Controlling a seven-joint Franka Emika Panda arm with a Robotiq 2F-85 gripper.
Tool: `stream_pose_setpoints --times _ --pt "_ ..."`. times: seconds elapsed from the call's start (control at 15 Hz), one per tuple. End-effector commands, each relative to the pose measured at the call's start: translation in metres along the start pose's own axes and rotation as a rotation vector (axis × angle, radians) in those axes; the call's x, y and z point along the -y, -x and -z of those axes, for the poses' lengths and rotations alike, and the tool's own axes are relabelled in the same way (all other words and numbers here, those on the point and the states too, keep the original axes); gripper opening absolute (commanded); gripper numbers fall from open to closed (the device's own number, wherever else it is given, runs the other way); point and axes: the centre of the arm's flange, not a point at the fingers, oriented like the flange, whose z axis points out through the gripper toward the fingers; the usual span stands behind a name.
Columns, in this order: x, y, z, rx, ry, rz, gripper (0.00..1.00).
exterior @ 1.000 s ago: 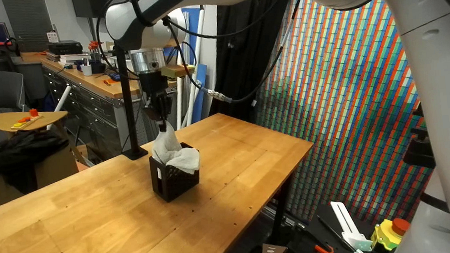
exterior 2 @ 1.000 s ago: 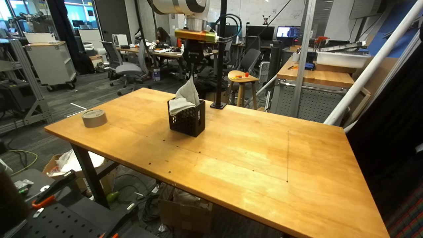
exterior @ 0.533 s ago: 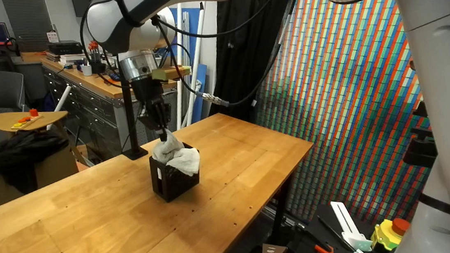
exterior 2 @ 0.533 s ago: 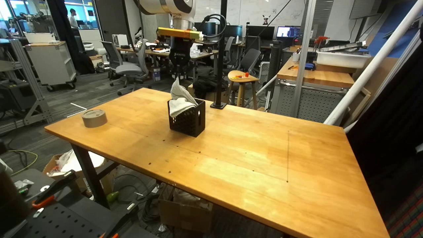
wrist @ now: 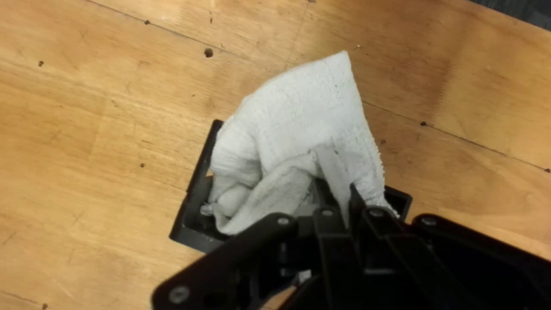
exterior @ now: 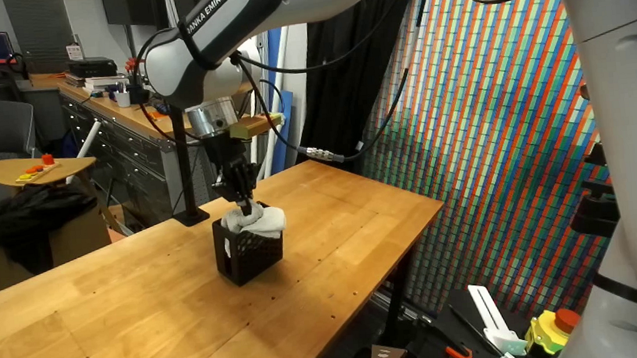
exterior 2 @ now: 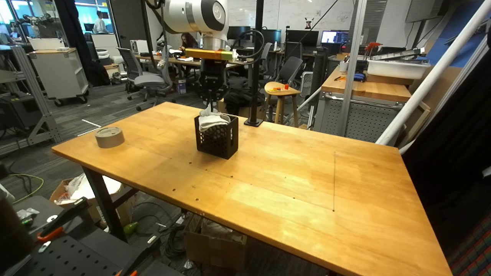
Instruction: Pick the cloth and shove it in the box
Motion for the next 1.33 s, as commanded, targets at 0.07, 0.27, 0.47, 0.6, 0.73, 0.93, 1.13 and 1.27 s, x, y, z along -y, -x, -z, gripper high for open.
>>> stream_pose_setpoints --times 0.07,0.27,0.47,0.6,0.73,0.93,1.13,1.27 --pt "-0.018 0.016 0.004 -0.036 0.047 -0.039 0.05" --pt "-0.020 0.009 0.000 -0.049 0.035 -0.032 0.05" --pt "-0.020 0.005 -0.005 -0.056 0.027 -0.025 0.05" --pt "-0.023 0.002 -0.010 -0.054 0.019 -0.020 0.05" --pt "-0.025 -0.002 -0.017 -0.053 0.007 -0.016 0.05" --pt "-0.027 -0.010 -0.029 -0.049 -0.016 -0.002 0.05" --pt "-0.027 -0.023 -0.047 -0.042 -0.059 0.029 0.05" --pt "-0.024 -0.033 -0.064 -0.032 -0.113 0.057 0.05"
